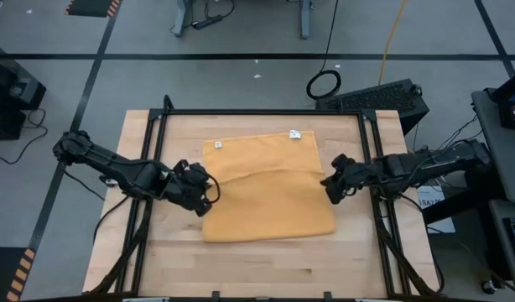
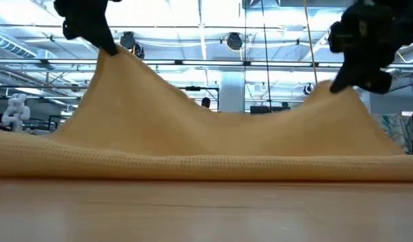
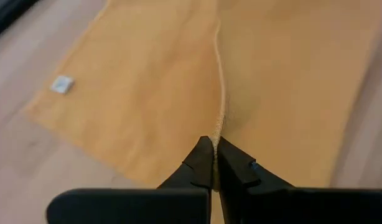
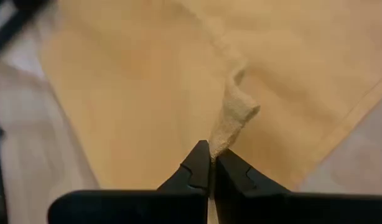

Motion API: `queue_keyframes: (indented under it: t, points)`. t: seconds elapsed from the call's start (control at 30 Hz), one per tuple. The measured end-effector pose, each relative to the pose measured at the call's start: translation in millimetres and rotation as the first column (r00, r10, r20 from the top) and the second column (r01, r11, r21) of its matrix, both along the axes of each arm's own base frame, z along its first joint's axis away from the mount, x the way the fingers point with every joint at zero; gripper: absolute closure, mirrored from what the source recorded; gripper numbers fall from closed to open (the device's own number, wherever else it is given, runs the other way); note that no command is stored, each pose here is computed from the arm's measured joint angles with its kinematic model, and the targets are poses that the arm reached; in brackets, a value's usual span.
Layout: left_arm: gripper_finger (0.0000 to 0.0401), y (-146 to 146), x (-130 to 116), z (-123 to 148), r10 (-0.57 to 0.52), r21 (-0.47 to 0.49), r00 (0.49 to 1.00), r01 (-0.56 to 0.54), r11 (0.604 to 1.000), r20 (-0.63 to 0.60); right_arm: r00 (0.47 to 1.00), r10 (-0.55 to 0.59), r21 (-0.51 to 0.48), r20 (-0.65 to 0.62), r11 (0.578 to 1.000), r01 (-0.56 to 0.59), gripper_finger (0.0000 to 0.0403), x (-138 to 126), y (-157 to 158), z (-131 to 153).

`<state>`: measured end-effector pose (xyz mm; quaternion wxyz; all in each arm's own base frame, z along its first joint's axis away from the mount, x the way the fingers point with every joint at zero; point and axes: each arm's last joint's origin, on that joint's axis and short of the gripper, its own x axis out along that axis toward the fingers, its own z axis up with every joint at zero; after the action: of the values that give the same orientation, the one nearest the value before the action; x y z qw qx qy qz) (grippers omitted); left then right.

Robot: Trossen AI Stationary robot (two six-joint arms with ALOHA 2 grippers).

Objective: Roll towel
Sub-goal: Roll the yellow towel

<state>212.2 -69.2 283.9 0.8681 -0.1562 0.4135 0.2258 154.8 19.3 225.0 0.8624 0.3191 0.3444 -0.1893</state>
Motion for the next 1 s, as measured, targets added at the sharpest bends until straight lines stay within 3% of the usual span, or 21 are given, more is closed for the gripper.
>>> queue_keyframes:
  t: [0.2, 0.33, 0.43, 0.57, 0.83, 1.0]
  points:
    - [0.039, -7.2, 3.0, -12.3, -0.032, -0.149, 0.999, 0.034, 0.988, 0.016, 0.973, 0.152, 0.158, -0.174, 0.98, -0.125, 0.0402, 4.8, 9.1, -35.2]
    - [0.0389, -17.9, 3.4, -21.0, -0.103, -0.224, 0.994, 0.11, 0.968, 0.043, 0.944, 0.141, 0.218, -0.299, 0.973, -0.076, 0.0402, -3.8, 13.8, -51.8]
    - [0.0389, -23.0, 2.8, -28.1, -0.125, -0.226, 0.991, 0.131, 0.965, 0.038, 0.927, 0.108, 0.218, -0.359, 0.975, -0.029, 0.0402, -10.4, 13.7, -59.5]
    - [0.0389, -24.0, 3.9, -32.9, -0.126, -0.214, 0.992, 0.126, 0.969, 0.017, 0.927, 0.127, 0.213, -0.352, 0.976, -0.053, 0.0394, -11.3, 13.5, -59.9]
    - [0.0388, -24.3, 5.2, -35.0, -0.15, -0.185, 0.989, 0.148, 0.971, 0.005, 0.932, 0.247, 0.197, -0.267, 0.96, -0.198, 0.0288, -18.8, 12.5, -48.5]
    - [0.0388, -23.6, 5.2, -34.9, -0.139, -0.166, 0.99, 0.138, 0.976, 0.009, 0.941, 0.232, 0.279, -0.247, 0.947, -0.16, 0.0217, -23.2, 8.6, -44.5]
